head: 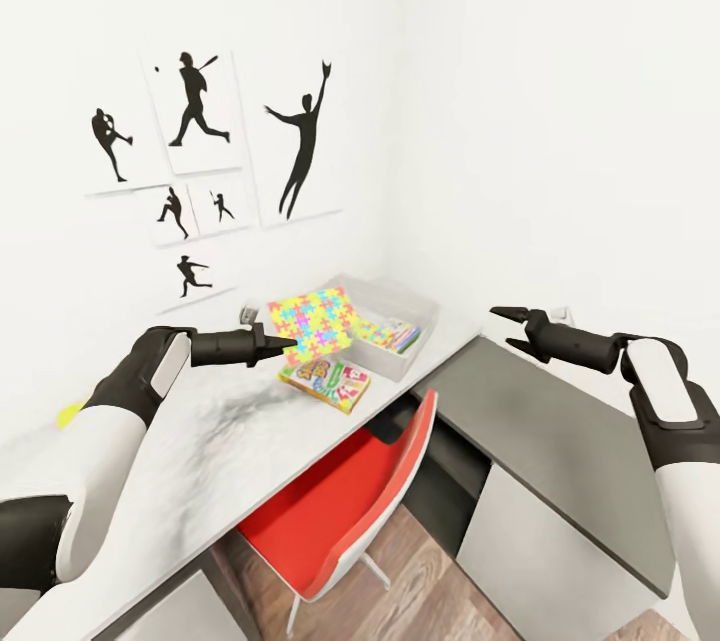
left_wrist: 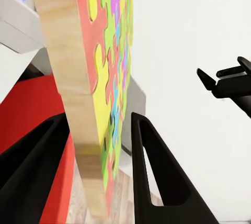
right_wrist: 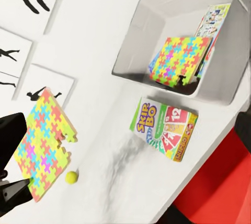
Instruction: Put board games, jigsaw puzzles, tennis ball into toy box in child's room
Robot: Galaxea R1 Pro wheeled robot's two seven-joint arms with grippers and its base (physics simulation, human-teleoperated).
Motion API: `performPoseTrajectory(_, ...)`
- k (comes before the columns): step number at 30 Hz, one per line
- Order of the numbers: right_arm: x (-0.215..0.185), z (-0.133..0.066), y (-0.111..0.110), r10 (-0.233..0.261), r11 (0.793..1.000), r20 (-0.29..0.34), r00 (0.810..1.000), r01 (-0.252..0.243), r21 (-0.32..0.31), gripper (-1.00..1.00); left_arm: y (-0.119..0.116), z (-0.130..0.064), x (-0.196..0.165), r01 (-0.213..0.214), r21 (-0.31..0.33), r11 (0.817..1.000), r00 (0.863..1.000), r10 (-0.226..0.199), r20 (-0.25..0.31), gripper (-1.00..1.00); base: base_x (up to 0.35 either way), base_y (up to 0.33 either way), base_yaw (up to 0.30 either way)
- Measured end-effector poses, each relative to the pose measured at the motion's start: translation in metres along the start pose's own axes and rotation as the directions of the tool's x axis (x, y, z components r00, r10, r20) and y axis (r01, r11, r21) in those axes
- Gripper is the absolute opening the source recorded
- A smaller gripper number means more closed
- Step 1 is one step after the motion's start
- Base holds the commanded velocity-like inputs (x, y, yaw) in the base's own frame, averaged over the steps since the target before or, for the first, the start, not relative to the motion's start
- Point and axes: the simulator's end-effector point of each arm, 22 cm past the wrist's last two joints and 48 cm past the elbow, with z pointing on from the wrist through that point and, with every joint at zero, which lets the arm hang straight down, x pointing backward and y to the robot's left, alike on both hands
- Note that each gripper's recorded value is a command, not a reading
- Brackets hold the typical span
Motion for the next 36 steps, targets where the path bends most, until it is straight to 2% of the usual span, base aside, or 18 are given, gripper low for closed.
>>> performPoseTrajectory(7,0.0,0.0,0.001,0.0,1.0,-0.001,1.0,0.0,0.0,1.0,-0.002,0.0,0.0,0.001,0.005,1.0,1.0,-0.001,0.0,-1.0,0.087,-0.029,-0.034)
performPoseTrajectory(22,0.0,-0.002,0.012,-0.007,1.0,0.005,1.0,0.007,-0.017,1.0,-0.015,-0.005,-0.005,-0.021,0.015,1.0,1.0,0.021,0.011,-1.0,0.087,0.0,-0.181)
performPoseTrajectory(26,0.0,-0.003,0.017,-0.009,1.0,0.006,1.0,0.009,-0.025,1.0,-0.023,-0.007,-0.009,-0.04,0.019,0.999,0.999,0.04,0.016,-1.0,0.242,-0.006,0.026)
performPoseTrajectory(36,0.001,-0.003,0.029,-0.013,0.999,0.008,1.0,0.013,-0.044,1.0,-0.032,-0.011,-0.012,-0.056,0.023,0.998,0.998,0.055,0.024,-1.0,0.146,-0.148,0.145)
